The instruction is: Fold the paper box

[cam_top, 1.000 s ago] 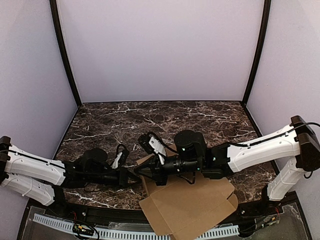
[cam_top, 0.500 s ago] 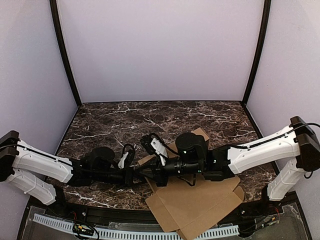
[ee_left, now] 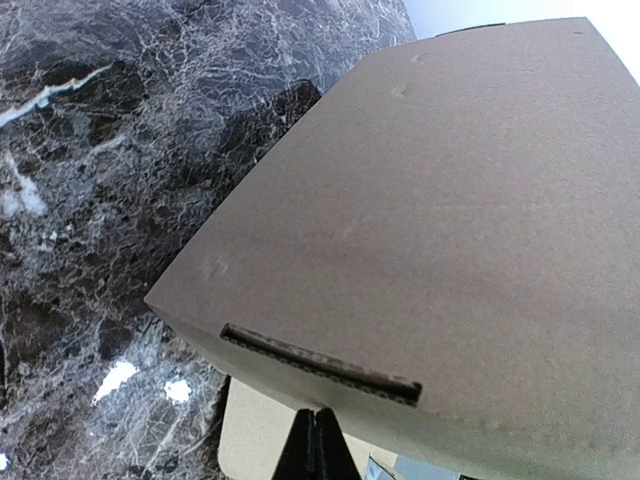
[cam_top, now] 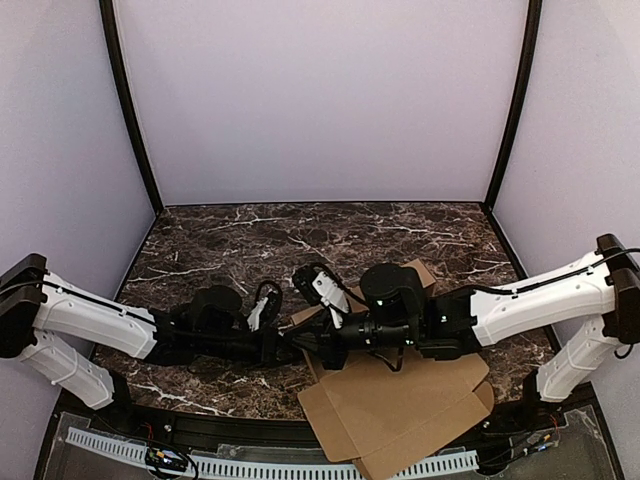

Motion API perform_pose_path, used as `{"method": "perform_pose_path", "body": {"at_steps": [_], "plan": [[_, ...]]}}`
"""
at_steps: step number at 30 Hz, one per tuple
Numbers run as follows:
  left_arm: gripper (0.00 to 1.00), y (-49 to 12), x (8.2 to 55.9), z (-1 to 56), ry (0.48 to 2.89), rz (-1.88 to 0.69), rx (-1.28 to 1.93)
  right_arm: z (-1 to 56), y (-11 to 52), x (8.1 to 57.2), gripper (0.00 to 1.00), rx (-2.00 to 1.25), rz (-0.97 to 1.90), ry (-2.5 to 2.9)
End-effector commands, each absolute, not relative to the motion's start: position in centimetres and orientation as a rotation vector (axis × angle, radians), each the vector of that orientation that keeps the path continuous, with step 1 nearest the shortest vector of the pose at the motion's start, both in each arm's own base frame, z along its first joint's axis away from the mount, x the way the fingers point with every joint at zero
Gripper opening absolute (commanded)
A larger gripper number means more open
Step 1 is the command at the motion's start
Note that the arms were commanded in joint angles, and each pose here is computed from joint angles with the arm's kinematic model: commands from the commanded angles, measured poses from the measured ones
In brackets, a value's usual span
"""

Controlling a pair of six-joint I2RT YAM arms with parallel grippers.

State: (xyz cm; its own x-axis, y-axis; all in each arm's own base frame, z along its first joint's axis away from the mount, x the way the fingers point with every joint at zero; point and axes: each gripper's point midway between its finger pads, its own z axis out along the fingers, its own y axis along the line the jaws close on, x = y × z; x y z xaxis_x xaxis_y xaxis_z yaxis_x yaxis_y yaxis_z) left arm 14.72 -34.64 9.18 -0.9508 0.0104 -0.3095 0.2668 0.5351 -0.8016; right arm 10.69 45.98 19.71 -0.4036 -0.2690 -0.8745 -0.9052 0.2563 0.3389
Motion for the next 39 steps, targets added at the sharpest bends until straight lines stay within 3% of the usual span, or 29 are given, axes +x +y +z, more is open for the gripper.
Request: {"method": "perform_pose_path", "body": {"at_steps": [1,7,16,19,22,26,32,39], "plan": [[0.01,-35.6,15.3,12.4,2.398,-1.409,0.302,18.3,43.9,10.6,0.04,-1.14,0.983,1.92],[0.01,-33.7,15.6,12.4,2.422,-1.251,0.345,23.4,41.8,11.9,0.27,-1.083,0.897,1.807],[0.01,-31.2,14.9,12.9,2.483,-1.046,0.484,25.9,35.8,14.3,0.65,-1.071,0.618,1.734],[0.17,-31.0,14.5,12.9,2.483,-1.044,0.503,25.8,33.9,15.0,0.77,-1.069,0.531,1.723],[0.34,-31.3,13.9,13.0,2.473,-1.041,0.537,26.1,32.3,15.7,0.83,-1.049,0.49,1.725],[0.47,-33.1,12.9,13.6,2.436,-1.011,0.621,26.6,29.6,17.6,0.88,-0.966,0.428,1.784],[0.56,-34.2,11.7,12.5,2.422,-0.923,0.651,25.2,25.5,20.2,0.91,-0.75,0.399,1.963],[0.62,-34.3,12.0,11.4,2.418,-0.819,0.648,21.2,21.5,20.0,0.91,-0.573,0.382,2.155]]}}
